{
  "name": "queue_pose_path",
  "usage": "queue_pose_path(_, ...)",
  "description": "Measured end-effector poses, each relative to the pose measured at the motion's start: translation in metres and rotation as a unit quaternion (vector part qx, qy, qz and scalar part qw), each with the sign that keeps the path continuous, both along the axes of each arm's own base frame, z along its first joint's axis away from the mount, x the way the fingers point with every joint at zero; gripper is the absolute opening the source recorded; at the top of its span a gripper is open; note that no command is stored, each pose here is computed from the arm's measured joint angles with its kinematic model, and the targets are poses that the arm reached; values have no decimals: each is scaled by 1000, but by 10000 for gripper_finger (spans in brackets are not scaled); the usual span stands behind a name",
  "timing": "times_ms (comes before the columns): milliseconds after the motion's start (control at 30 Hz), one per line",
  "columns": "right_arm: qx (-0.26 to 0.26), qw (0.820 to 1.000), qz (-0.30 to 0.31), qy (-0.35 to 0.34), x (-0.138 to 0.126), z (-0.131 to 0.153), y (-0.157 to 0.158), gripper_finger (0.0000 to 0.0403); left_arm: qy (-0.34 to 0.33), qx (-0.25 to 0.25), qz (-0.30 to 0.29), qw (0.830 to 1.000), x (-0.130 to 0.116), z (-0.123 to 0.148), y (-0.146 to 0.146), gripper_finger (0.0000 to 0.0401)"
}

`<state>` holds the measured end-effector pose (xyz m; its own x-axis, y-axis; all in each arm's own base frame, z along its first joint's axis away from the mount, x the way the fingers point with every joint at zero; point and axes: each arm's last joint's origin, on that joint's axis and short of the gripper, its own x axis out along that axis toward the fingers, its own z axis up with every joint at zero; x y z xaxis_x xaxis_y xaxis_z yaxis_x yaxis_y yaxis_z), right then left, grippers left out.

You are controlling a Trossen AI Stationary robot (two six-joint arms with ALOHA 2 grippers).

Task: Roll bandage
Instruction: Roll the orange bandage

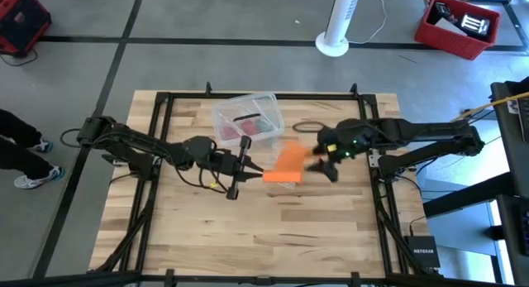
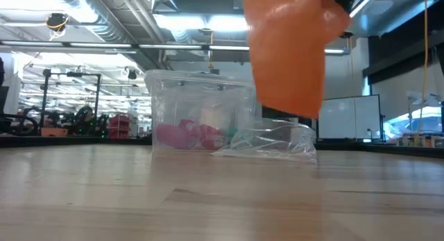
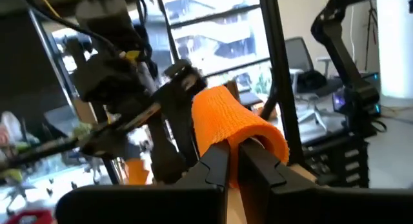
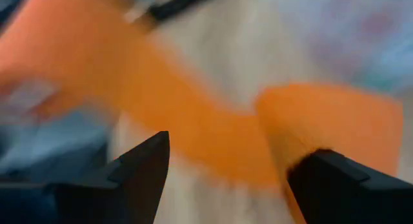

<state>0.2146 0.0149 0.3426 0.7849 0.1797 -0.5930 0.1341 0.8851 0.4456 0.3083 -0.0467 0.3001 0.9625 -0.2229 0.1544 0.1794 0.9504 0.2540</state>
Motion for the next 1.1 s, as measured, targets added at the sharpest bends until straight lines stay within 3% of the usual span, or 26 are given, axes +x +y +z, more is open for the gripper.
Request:
queue_pose_path(100,28,995,-9,95,-10,-13,1,287,19,-2,3,1000,0,-4,0,11)
queue_pose_path(267,-13,986,-68,150,-27,-18,-4,287,-5,3,13,1000,0,1,0,11)
queue_pose_path(433,-45,992,-82,80,-32,-4,-6,287,-79,12,25,997,-3,14,2,11)
queue_pose_path(567,-84,996,-3,-15,-29,11,2,287,-165,38,93,981,-10,31,5,11)
queue_pose_path(700,-142,983,34,-109,-29,22,20,287,-216,71,149,962,-29,56,9,11)
queue_pose_path(833,-222,967,23,-122,-26,9,32,287,-184,75,160,967,-36,68,19,11)
queue_pose_path(933,-267,958,-24,-101,-21,-14,32,287,-131,69,144,978,-36,70,23,11)
queue_pose_path(1100,-271,959,-46,-69,-10,-60,27,287,-43,66,131,988,-34,75,27,11)
